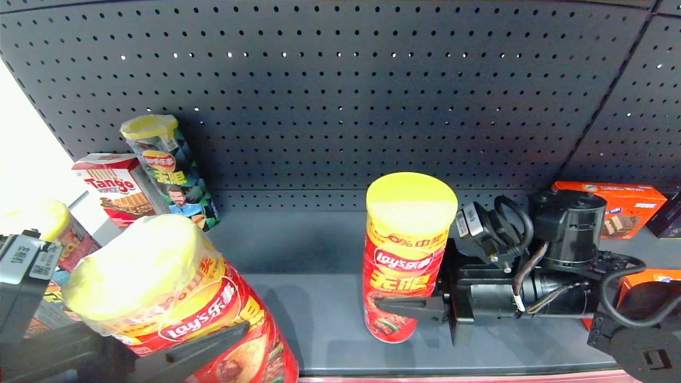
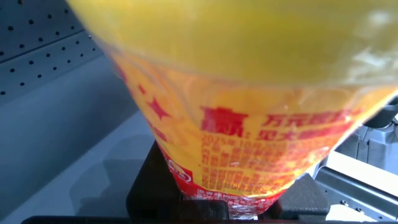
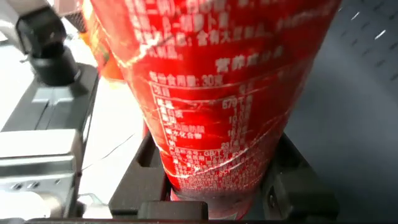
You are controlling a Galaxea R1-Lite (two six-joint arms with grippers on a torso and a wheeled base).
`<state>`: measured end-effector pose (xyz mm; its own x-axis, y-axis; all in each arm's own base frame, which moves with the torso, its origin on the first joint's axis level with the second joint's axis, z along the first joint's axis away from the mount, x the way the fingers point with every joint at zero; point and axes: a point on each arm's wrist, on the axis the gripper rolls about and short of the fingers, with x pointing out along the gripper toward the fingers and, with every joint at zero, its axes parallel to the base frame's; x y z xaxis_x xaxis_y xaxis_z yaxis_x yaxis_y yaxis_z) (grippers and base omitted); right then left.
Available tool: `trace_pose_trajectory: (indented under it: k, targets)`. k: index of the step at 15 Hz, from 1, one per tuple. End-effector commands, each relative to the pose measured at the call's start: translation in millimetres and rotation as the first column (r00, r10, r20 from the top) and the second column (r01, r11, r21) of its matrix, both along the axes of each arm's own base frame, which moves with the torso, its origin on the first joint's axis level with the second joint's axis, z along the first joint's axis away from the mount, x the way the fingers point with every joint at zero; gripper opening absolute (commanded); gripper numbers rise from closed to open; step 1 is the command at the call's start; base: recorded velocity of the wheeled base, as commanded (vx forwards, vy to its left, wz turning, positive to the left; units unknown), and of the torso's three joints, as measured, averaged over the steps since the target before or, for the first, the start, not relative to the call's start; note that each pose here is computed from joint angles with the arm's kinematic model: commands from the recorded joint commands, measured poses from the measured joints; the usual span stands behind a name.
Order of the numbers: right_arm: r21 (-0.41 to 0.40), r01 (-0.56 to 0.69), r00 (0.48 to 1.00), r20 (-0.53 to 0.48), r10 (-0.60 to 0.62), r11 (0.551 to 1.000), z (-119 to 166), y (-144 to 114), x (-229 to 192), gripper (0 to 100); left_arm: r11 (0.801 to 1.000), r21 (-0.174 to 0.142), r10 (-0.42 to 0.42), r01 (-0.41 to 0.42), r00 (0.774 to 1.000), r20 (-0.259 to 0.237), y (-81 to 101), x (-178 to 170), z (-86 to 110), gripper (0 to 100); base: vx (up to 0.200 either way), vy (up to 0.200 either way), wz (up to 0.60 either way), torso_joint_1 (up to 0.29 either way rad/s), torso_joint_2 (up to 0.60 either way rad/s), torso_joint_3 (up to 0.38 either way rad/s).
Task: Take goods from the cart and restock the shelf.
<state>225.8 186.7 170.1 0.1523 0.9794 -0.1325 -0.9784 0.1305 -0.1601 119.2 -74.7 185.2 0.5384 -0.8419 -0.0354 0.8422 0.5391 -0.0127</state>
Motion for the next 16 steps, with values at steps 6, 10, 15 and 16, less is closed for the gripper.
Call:
trace_pose_trajectory:
  k: [6,10,15,16]
  targets:
    - [-0.026,-0.005,0.999,-0.034,0.005,1.0,-27,8,9,0,1.0,0.002,0.0,0.0,1.0,-0.003,-0.5,1,-0.3,0,0.0,0.0,0.0,0.0,0.0,0.0]
    - [-0.03,-0.006,0.999,-0.04,0.004,1.0,-34,12,13,0,1.0,0.002,0.0,0.0,1.0,-0.003,-0.5,1,-0.3,0,0.0,0.0,0.0,0.0,0.0,0.0]
    - [-0.034,0.06,0.998,-0.016,-0.061,0.998,-30,11,13,100,1.0,0.005,0.0,0.0,1.0,-0.01,-0.2,0,-2.4,0,0.0,0.0,0.0,0.0,0.0,0.0]
    - [-0.028,0.063,0.998,-0.008,-0.064,0.998,-26,9,11,100,1.0,0.005,0.0,0.0,1.0,-0.01,-0.2,0,-2.4,0,0.0,0.0,0.0,0.0,0.0,0.0]
